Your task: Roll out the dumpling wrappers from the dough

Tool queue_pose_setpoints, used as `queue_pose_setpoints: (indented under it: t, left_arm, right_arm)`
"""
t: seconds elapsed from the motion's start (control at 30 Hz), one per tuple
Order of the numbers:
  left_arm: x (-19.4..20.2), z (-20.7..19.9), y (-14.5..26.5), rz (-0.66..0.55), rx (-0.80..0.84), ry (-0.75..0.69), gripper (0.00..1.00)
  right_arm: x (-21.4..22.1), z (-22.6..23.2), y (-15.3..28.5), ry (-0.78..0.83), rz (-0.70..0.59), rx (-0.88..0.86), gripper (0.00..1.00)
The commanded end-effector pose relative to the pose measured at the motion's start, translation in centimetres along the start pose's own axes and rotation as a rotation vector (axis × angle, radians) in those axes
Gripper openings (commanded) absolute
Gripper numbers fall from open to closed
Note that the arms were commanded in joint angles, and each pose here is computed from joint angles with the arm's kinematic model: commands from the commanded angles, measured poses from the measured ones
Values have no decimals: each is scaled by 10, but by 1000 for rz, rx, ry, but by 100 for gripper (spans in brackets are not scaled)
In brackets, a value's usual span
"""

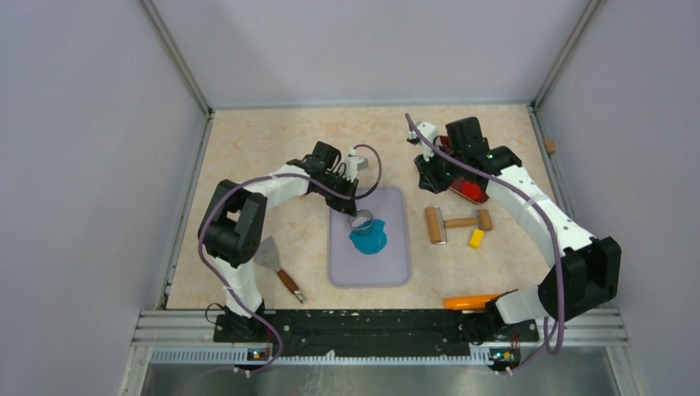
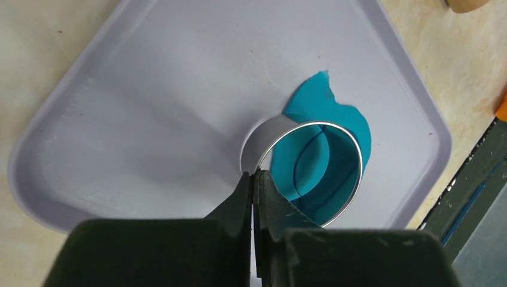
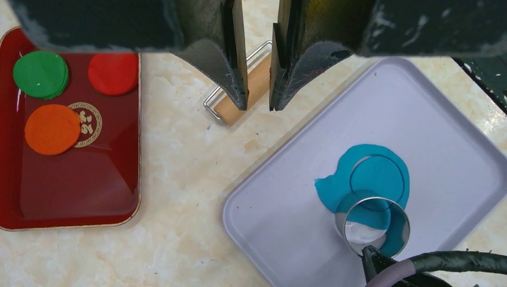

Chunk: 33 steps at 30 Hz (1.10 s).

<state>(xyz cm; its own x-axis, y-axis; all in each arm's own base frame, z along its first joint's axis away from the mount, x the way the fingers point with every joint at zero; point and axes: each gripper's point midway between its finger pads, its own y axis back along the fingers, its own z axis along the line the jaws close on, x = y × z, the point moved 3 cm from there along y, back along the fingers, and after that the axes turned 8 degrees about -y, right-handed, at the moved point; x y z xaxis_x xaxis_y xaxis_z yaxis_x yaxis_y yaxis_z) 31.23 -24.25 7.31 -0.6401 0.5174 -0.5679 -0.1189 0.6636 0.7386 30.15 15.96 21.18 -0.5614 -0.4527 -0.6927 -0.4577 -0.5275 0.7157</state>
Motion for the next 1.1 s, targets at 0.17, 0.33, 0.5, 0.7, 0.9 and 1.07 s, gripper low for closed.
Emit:
queue_pose_setpoints:
  t: [0.17,0.33,0.5,0.7,0.9,1.07]
  left_arm:
    - [-36,-15,63,-140,0,-113,0]
    - [-18,12,99,-129,-121,-80,0]
    - [18,42,125,-50,-265,-6,0]
    - [70,54,131,91,-324,-56,0]
    - [95,66,132,167,-350,-68,0]
    - [92,72,131,173,-356,-74,32]
  right_arm:
    - [-4,-4,0,-10,-19,8,21]
    - [-1,-3,-7,-29,-7,-8,21]
    - [2,0,-11,-54,-10,-23,20]
    - [-5,2,9,-68,-212,48,32]
    - [27,18,-6,-66,-170,-51,47]
    - [44,25,-26,-92,-91,-122,47]
